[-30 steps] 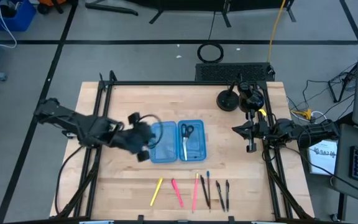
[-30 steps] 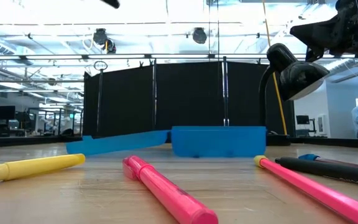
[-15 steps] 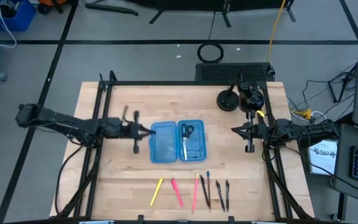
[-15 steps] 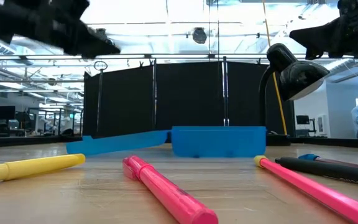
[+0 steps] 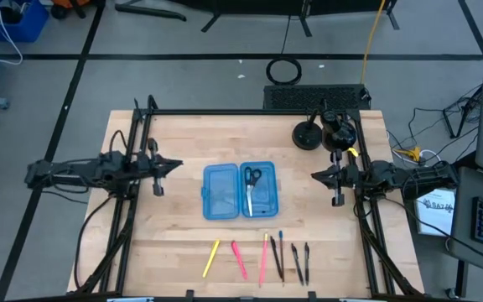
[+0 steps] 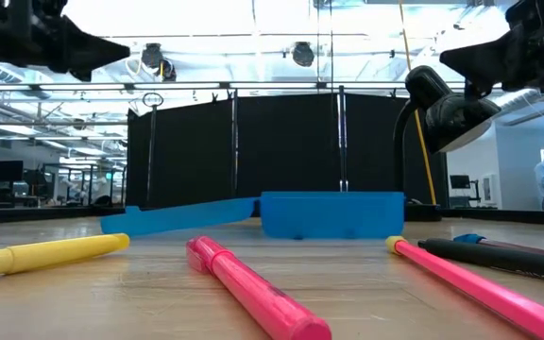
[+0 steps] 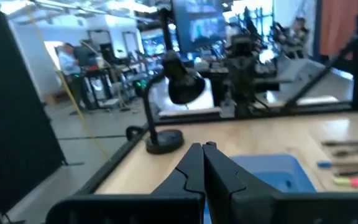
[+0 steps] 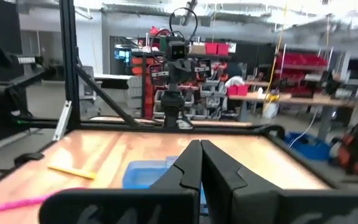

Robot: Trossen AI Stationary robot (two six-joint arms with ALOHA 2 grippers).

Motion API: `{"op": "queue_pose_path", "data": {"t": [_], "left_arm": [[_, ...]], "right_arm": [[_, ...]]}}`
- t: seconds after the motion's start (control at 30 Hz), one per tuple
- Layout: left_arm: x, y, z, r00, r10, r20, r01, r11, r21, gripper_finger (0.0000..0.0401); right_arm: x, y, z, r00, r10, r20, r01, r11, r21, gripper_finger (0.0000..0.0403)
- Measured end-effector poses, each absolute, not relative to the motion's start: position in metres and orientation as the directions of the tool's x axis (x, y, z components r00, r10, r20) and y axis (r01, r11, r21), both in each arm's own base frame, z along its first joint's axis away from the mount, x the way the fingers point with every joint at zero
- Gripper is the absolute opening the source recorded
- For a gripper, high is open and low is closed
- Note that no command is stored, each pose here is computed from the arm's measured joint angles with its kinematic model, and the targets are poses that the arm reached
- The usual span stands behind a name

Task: Pick & place school supplies into a supply box
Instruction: Put the right transparent pen into the blue supply box

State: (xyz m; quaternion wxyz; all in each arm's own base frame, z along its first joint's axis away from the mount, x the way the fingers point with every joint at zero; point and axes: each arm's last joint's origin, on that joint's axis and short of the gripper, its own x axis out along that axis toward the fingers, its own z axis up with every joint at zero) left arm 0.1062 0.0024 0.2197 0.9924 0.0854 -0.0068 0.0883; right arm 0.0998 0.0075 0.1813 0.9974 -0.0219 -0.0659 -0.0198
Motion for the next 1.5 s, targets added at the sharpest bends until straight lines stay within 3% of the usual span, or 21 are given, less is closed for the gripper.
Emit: {"op": "queue_pose_path", "data": {"t": [0.33,0.5,0.67,0.77,0.83,1.0,1.13,1.3,1.5], "left_arm": [[0.108,-0.002,0.186,0.997,0.065,-0.050,-0.045,0.945,0.324,0.0000],[0.110,-0.001,0.169,0.997,0.008,-0.077,0.020,0.933,0.359,0.0002],[0.110,0.003,0.163,0.995,0.041,-0.094,-0.004,0.930,0.368,0.0003],[0.110,0.006,0.165,0.991,0.110,-0.075,-0.073,0.920,0.385,0.0004],[0.110,0.007,0.166,0.986,0.155,-0.060,-0.120,0.915,0.384,0.0004],[0.109,0.009,0.167,0.974,0.217,-0.058,-0.179,0.905,0.387,0.0005],[0.109,0.009,0.167,0.975,0.217,-0.056,-0.181,0.908,0.377,0.0005],[0.110,0.009,0.170,0.976,0.217,-0.027,-0.195,0.921,0.336,0.0005],[0.110,0.009,0.172,0.976,0.217,-0.003,-0.208,0.939,0.276,0.0005]], "right_arm": [[0.101,0.007,0.171,0.999,-0.042,0.029,0.040,0.997,0.060,0.0000],[0.100,0.005,0.169,0.992,-0.123,0.004,0.122,0.985,0.118,0.0000],[0.100,0.003,0.170,0.984,-0.179,0.013,0.179,0.981,-0.068,0.0000],[0.099,0.000,0.179,0.949,-0.301,0.088,0.307,0.950,-0.059,0.0000],[0.101,0.000,0.176,0.949,-0.314,0.012,0.313,0.943,-0.111,0.0000],[0.116,0.007,0.242,0.957,-0.288,0.042,0.291,0.949,-0.120,0.0000],[0.157,0.023,0.292,0.936,-0.339,-0.099,0.312,0.925,-0.216,0.0000],[0.218,0.056,0.345,0.806,-0.476,-0.353,0.359,0.866,-0.348,0.0000],[0.266,0.102,0.379,0.662,-0.423,-0.619,0.340,0.905,-0.255,0.0000]]}}
